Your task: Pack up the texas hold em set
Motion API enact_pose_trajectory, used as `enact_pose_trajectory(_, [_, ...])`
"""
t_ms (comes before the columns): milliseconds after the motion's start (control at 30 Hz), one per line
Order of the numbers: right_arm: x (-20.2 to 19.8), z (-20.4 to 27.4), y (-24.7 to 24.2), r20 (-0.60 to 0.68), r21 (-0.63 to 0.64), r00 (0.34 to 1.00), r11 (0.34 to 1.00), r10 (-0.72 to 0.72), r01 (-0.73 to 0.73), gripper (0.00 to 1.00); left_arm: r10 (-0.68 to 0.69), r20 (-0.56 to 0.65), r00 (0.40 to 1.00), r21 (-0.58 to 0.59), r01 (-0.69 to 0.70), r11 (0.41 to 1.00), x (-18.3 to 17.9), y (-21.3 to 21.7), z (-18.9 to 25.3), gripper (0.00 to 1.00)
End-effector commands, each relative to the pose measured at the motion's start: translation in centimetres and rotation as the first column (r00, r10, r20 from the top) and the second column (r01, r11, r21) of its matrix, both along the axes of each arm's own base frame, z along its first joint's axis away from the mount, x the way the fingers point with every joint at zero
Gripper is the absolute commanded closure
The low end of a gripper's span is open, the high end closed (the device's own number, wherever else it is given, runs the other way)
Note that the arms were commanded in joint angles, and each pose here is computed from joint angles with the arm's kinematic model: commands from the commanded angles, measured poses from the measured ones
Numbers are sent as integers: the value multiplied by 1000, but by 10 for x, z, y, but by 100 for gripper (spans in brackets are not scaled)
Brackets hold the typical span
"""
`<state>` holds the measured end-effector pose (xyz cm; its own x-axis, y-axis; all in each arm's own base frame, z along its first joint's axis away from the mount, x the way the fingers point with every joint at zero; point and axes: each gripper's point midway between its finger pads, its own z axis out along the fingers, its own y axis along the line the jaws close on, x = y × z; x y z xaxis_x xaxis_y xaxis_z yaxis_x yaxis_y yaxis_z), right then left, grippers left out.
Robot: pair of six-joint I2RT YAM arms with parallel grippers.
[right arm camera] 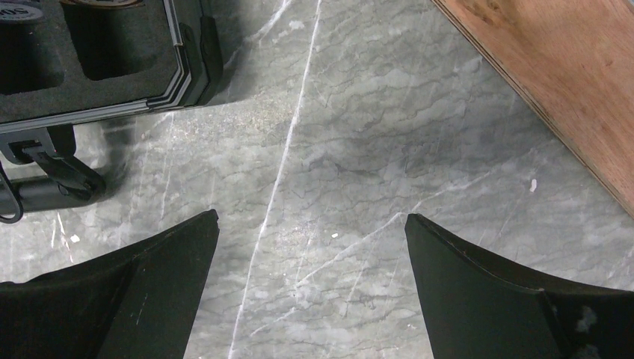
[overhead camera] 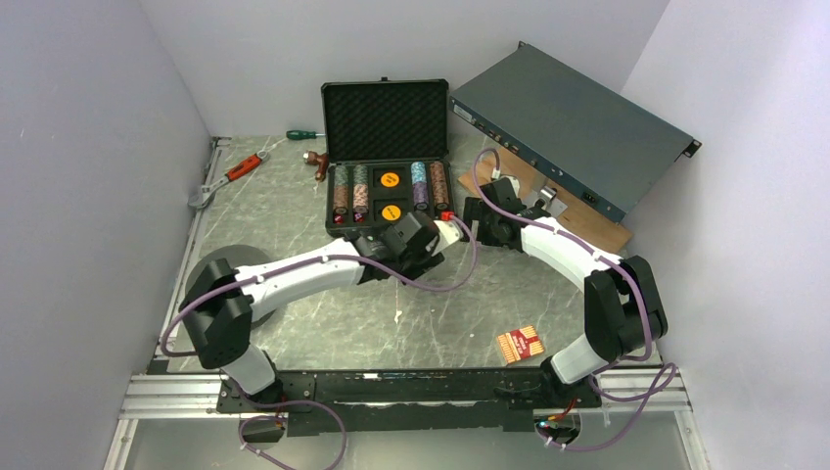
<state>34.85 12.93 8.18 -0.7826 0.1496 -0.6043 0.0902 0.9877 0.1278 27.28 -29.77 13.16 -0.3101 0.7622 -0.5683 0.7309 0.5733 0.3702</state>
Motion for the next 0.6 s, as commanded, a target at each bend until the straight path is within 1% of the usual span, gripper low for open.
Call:
enact_pose_trajectory(0, [12, 17, 4, 46, 22, 999, 1000, 2, -3, 0, -109, 113, 988, -82, 119, 990, 24, 2, 59, 97])
enact_pose_trajectory(167, [12, 17, 5, 45, 23, 999, 1000, 5, -6, 0, -79, 109, 991, 11, 78, 997, 55, 38, 56, 100])
enact_pose_trajectory(233, [13, 19, 5, 49, 25, 999, 1000, 5, -7, 0, -59, 106, 993, 1, 59, 998, 67, 49, 57, 100])
enact_pose_trajectory(267, [12, 18, 5, 49, 24, 999, 1000, 5, -6, 0, -86, 92, 992, -25, 89, 996, 68, 49, 56, 100])
enact_pose_trajectory(300, [12, 19, 5, 49, 24, 999, 1000, 4, -6, 0, -133, 104, 986, -28, 137, 990, 68, 50, 58, 100])
enact_pose_trajectory(367, [12, 18, 5, 49, 24, 999, 1000, 4, -6, 0, -244, 151, 958, 22, 243, 970, 68, 50, 54, 100])
enact_pose_trajectory(433, [12, 18, 5, 49, 25, 999, 1000, 5, -6, 0, -306, 174, 936, 37, 304, 952, 71, 47, 57, 100])
enact_pose_trajectory(567, [12, 17, 5, 45, 23, 999, 1000, 5, -6, 0, -410, 138, 902, -24, 417, 909, 77, 41, 57, 100])
